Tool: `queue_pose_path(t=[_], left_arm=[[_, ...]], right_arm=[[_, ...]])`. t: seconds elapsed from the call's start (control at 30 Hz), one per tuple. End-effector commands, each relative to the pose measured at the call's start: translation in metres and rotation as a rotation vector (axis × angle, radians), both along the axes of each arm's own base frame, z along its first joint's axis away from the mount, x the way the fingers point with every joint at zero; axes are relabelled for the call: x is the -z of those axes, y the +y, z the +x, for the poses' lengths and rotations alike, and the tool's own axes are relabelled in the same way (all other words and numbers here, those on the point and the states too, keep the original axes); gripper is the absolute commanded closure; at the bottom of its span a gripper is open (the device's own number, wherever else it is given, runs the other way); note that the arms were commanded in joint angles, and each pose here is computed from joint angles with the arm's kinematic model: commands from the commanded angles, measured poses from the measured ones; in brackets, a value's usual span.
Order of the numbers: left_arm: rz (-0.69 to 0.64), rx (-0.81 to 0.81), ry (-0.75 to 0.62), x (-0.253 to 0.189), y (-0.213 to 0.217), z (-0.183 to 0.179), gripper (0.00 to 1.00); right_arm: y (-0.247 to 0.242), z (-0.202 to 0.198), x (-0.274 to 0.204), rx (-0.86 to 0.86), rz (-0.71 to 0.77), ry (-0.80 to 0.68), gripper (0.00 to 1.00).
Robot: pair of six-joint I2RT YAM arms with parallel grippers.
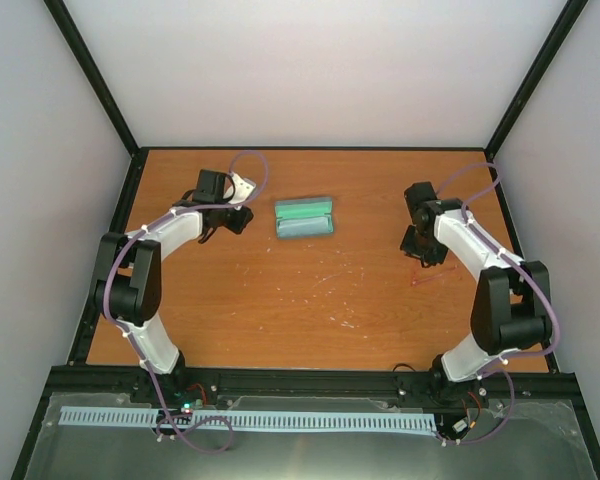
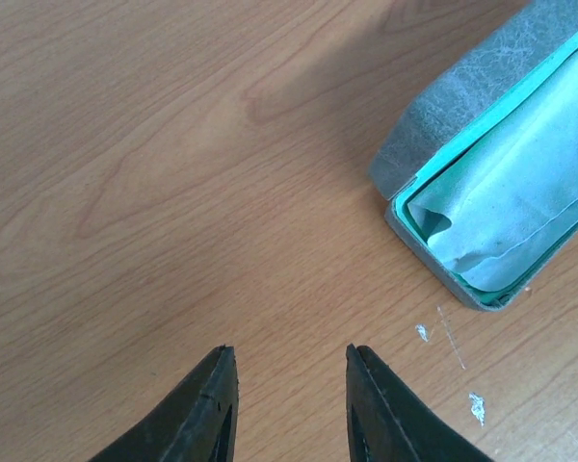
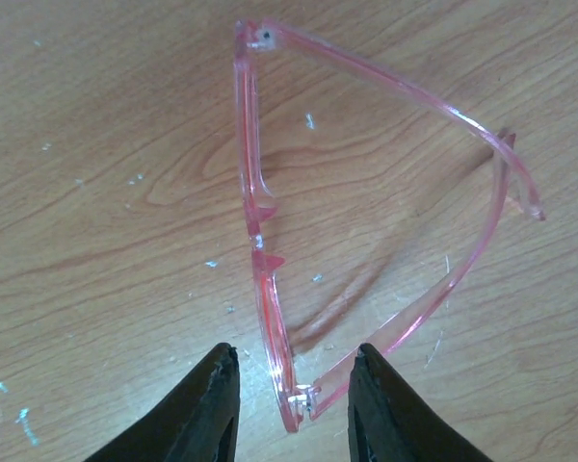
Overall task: Organize the sunglasses
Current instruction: Adjust the sunglasses at the center of the board.
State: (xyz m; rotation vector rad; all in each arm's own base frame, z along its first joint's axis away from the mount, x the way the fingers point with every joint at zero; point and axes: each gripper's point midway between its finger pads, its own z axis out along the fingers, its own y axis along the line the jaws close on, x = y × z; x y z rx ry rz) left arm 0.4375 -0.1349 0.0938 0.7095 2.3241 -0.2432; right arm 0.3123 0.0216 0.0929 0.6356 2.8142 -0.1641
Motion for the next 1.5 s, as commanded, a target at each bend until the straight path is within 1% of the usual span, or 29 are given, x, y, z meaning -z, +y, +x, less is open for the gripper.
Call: queue_pose_path(t=[0.0, 0.1, 0.3, 0.63, 0.7, 0.77, 0.87, 0.93, 1.0, 1.13, 1.27, 1.37, 1.47], left_arm=[[-0.015, 0.015, -0.03, -0.014, -0.001, 0.011, 0.67], [-0.013, 0.012, -0.029, -0.013, 0.002, 0.011, 0.67], [-0.007, 0.0, -0.03, -0.011, 0.007, 0.011, 0.67], [-0.003, -0.001, -0.025, -0.008, 0.011, 0.009, 0.67], [-0.002, 0.0, -0.027, -0.008, 0.011, 0.009, 0.67], [-0.001, -0.002, -0.026, -0.007, 0.011, 0.009, 0.67], [0.001, -0.003, -0.024, -0.006, 0.012, 0.009, 0.67], [0.003, -0.003, -0.023, -0.005, 0.012, 0.009, 0.67], [0.004, 0.0, -0.018, -0.003, 0.012, 0.009, 0.67], [0.006, 0.005, -0.015, -0.001, 0.012, 0.008, 0.67], [0.007, 0.012, -0.017, 0.0, 0.011, 0.009, 0.67], [0.009, 0.019, -0.019, 0.001, 0.011, 0.008, 0.67], [0.012, 0.026, -0.026, 0.002, 0.011, 0.007, 0.67]], right_arm=[[-0.003, -0.001, 0.017, 0.003, -0.004, 0.061, 0.7], [0.001, 0.005, 0.025, -0.022, 0.004, 0.086, 0.73], [0.006, 0.006, 0.043, -0.038, 0.017, 0.155, 0.74], [0.003, 0.019, 0.054, -0.045, -0.008, 0.165, 0.75], [0.002, 0.021, 0.057, -0.048, -0.013, 0.17, 0.78], [0.001, 0.023, 0.061, -0.056, -0.019, 0.183, 0.84], [-0.002, 0.022, 0.066, -0.055, -0.026, 0.205, 0.88], [-0.004, 0.022, 0.067, -0.052, -0.024, 0.205, 0.96], [-0.003, 0.024, 0.065, -0.047, -0.018, 0.197, 0.97], [0.007, 0.032, 0.057, -0.008, 0.047, 0.164, 0.97], [0.029, 0.044, 0.051, 0.077, 0.184, 0.108, 0.97], [0.043, 0.052, 0.052, 0.171, 0.28, 0.078, 0.97], [0.052, 0.062, 0.056, 0.31, 0.366, 0.033, 0.97]])
